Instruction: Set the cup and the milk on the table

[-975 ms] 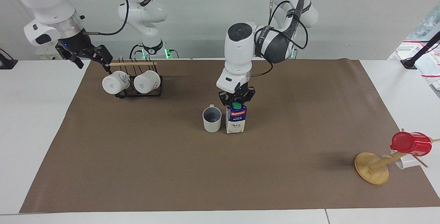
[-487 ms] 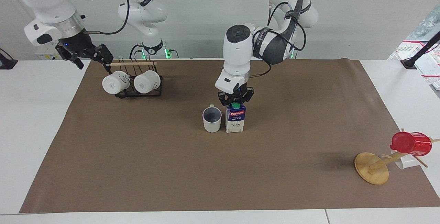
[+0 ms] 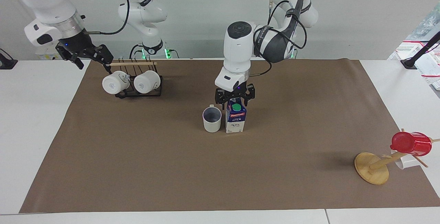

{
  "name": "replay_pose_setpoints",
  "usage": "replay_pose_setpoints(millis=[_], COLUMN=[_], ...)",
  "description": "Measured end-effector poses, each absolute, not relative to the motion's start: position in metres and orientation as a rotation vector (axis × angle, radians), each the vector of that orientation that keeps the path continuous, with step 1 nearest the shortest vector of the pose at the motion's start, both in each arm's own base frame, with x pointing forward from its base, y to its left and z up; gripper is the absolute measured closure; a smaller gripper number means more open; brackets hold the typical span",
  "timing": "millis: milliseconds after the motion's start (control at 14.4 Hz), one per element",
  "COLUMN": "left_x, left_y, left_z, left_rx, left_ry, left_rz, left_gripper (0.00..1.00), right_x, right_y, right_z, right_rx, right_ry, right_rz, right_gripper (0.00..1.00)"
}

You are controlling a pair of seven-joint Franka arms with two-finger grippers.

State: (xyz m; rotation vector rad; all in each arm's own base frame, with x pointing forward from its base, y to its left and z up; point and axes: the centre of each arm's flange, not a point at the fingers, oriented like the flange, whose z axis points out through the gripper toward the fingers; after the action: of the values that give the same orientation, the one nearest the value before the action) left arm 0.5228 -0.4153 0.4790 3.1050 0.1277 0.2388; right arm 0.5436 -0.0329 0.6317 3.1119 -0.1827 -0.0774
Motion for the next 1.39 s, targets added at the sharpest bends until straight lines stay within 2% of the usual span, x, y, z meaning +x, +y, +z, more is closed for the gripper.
replay_pose_setpoints(millis=[278,487,1044,1392], left_x=[0.519,0.523,0.564,0.570], left_y=[-0.365,-0.292,-0.091,-0.023], left_z=[0.532,0.540,0.552,0.588], left_rx=[3.123,3.167,3.143,3.115], left_ry=[0.216,0.190,0.060,0.010], left_rz=[0.237,0.205,0.147,0.182], left_gripper=[0.00,0.00,0.00,0.00], right_x=[0.544,0.544,0.544,0.544], right_y=[-0.033,-0.033,-0.033,-0.033], right_z=[0.632,0.632,0.632,0.632], right_rx=[3.112,3.112,3.112,3.112], right_ry=[-0.184,-0.184,-0.184,-0.184], right_rz=[-0.077,-0.078,-0.078,-0.078], right_gripper=[0.00,0.00,0.00,0.00])
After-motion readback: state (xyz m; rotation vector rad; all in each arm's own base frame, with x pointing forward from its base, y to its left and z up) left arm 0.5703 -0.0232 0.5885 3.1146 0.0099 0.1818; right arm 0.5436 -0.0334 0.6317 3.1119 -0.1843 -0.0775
